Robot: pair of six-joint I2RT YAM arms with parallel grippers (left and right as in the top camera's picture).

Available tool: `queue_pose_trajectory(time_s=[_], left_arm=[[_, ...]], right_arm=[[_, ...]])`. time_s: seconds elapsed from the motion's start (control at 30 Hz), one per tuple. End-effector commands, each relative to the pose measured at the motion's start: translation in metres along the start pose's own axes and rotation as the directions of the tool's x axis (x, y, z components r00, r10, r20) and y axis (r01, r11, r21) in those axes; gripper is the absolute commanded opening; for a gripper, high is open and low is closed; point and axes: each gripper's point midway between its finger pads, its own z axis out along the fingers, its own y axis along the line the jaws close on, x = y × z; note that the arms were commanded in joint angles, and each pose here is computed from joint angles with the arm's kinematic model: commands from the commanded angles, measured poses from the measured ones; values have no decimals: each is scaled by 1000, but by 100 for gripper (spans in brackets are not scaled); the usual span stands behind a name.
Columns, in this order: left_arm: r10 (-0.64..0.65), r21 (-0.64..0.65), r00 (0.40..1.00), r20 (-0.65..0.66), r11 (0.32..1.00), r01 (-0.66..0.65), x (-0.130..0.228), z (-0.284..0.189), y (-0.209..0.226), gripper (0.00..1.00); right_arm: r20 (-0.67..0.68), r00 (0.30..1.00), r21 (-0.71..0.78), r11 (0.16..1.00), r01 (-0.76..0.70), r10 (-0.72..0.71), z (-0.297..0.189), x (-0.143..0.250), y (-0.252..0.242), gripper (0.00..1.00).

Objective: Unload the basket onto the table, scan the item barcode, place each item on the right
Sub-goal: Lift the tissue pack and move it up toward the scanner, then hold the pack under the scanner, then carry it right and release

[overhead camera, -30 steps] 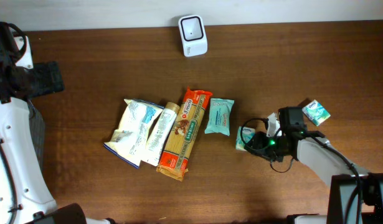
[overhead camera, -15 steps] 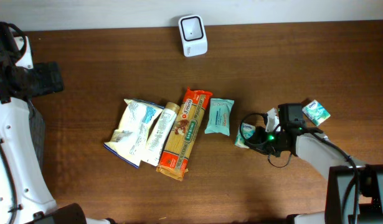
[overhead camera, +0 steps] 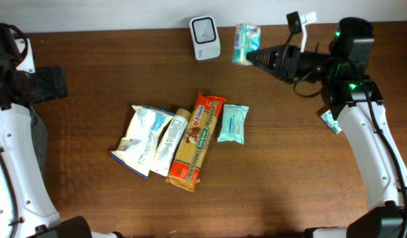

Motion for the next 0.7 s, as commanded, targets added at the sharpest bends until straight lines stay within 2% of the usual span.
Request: queue_pose_trajectory(time_s=[0.0, 0.13, 0.23, 0.33, 0.4, 0.47, 0.53, 0.63, 0.67], left_arm=[[-4, -12, 1000, 17, 1000, 5, -2, -6, 4, 99], [-4, -12, 1000, 17, 1000, 5, -2, -6, 4, 99], [-4, -12, 1000, 17, 1000, 5, -2, -6, 4, 99], [-4, -12, 1000, 17, 1000, 5, -2, -6, 4, 99], [-4, -12, 1000, 17, 1000, 5, -2, -6, 4, 99], [-4, -12, 1000, 17, 1000, 5, -2, -6, 4, 99], [-4, -12, 1000, 17, 1000, 5, -2, -6, 4, 99], [-4, -12, 1000, 17, 1000, 5, -2, -6, 4, 99], [-4, -12, 1000, 17, 1000, 5, -2, -6, 4, 99]], right_arm=[[2, 999, -65, 997, -46, 46, -3, -12, 26, 4], [48, 999, -19, 1000, -12, 13, -1, -19, 12, 4], [31, 999, -12, 1000, -26, 26, 8, -14, -5, 4], [-8, 994, 47, 993, -106, 106, 26, 6, -35, 4], [-42, 986, 140, 978, -156, 163, 37, 29, -62, 4], [-74, 974, 311, 933, -181, 213, 43, 58, -97, 4], [-92, 973, 425, 893, -152, 210, 42, 72, -113, 4], [-131, 979, 543, 837, -62, 158, 35, 67, -119, 4], [-174, 977, 617, 787, 12, 121, 29, 57, -118, 4]])
